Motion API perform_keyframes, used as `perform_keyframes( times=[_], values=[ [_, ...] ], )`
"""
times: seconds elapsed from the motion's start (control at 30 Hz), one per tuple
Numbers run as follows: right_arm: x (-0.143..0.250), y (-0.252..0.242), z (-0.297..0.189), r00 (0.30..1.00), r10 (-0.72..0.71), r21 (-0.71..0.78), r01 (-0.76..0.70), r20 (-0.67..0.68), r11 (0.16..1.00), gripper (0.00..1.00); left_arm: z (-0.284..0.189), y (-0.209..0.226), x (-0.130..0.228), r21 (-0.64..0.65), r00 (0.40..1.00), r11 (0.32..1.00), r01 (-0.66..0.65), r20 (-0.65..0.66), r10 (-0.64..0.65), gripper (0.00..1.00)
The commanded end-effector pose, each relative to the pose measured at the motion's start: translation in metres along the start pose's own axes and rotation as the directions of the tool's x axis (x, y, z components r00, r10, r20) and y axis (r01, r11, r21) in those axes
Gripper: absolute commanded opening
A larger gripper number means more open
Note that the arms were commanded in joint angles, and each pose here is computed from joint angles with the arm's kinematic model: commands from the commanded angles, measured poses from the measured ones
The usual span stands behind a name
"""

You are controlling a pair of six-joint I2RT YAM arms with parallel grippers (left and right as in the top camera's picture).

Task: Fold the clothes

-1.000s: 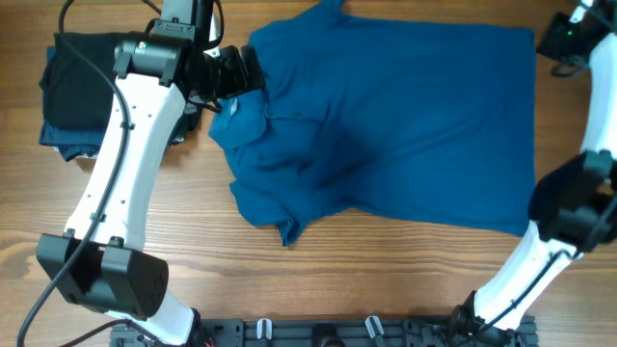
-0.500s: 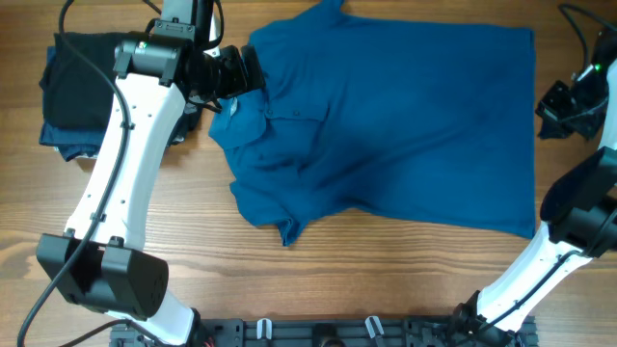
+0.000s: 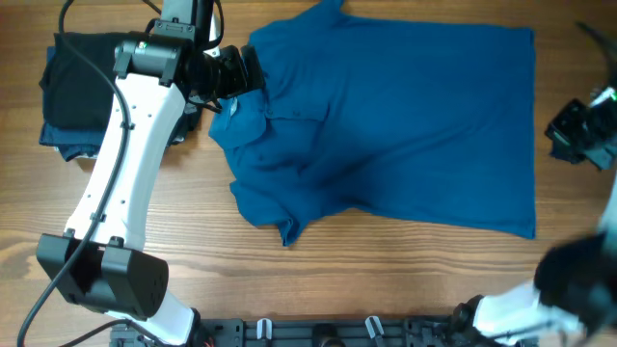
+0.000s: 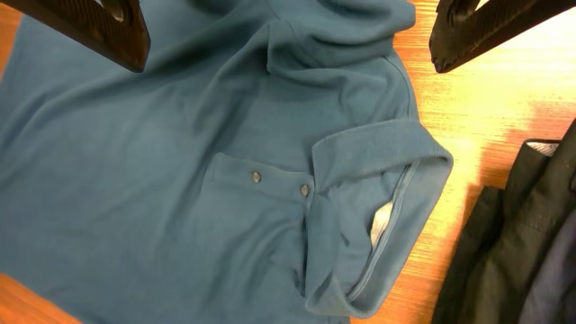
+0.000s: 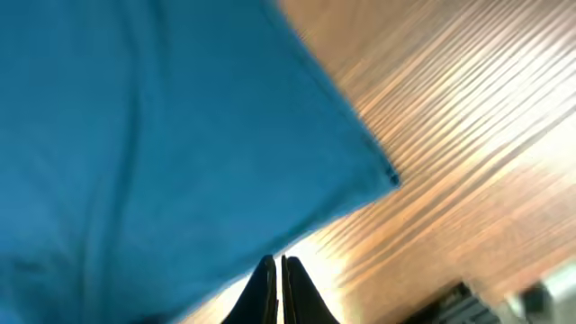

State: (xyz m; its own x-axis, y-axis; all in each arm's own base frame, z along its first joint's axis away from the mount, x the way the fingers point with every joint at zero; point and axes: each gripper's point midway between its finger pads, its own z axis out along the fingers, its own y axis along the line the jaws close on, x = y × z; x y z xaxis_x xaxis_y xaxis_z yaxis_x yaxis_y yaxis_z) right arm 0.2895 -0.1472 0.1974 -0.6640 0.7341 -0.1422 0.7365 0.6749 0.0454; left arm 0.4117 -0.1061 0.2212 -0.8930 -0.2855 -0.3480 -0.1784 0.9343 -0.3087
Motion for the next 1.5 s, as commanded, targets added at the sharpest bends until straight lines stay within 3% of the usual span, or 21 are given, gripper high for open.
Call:
perform_keyframes(
  times=[0.0,0.17,0.47,0.83,1.1,1.47],
  values=[
    [0.020,-0.020,-0.005,0.985,0.143,0.016,-0.145,0.100,0.989,0.04,-0.001,0.001,-0.003,-0.003,1.000,1.000,-0.008,0.009,0.008,1.00],
    [0.040,-0.017,0.040,0.984,0.162,-0.036,-0.160,0.074,0.986,0.04,-0.001,0.001,-0.003,-0.003,1.000,1.000,-0.007,0.010,0.007,1.00],
    [0.063,-0.048,0.146,0.964,0.263,0.043,-0.261,-0.034,0.964,0.04,-0.001,0.001,-0.003,-0.003,1.000,1.000,-0.008,0.009,0.008,1.00],
    [0.077,-0.084,0.217,0.930,0.315,0.163,-0.286,-0.189,0.944,0.04,-0.001,0.001,-0.003,-0.003,1.000,1.000,-0.007,0.010,0.007,1.00],
    [0.051,-0.111,0.238,0.877,0.472,0.179,-0.452,-0.087,0.874,0.04,-0.001,0.001,-0.003,-0.003,1.000,1.000,-0.008,0.009,0.008,1.00],
    [-0.004,-0.115,0.236,0.884,0.466,0.007,-0.466,0.039,0.885,0.04,-0.001,0.001,-0.003,-0.003,1.000,1.000,-0.007,0.010,0.007,1.00]
  ],
)
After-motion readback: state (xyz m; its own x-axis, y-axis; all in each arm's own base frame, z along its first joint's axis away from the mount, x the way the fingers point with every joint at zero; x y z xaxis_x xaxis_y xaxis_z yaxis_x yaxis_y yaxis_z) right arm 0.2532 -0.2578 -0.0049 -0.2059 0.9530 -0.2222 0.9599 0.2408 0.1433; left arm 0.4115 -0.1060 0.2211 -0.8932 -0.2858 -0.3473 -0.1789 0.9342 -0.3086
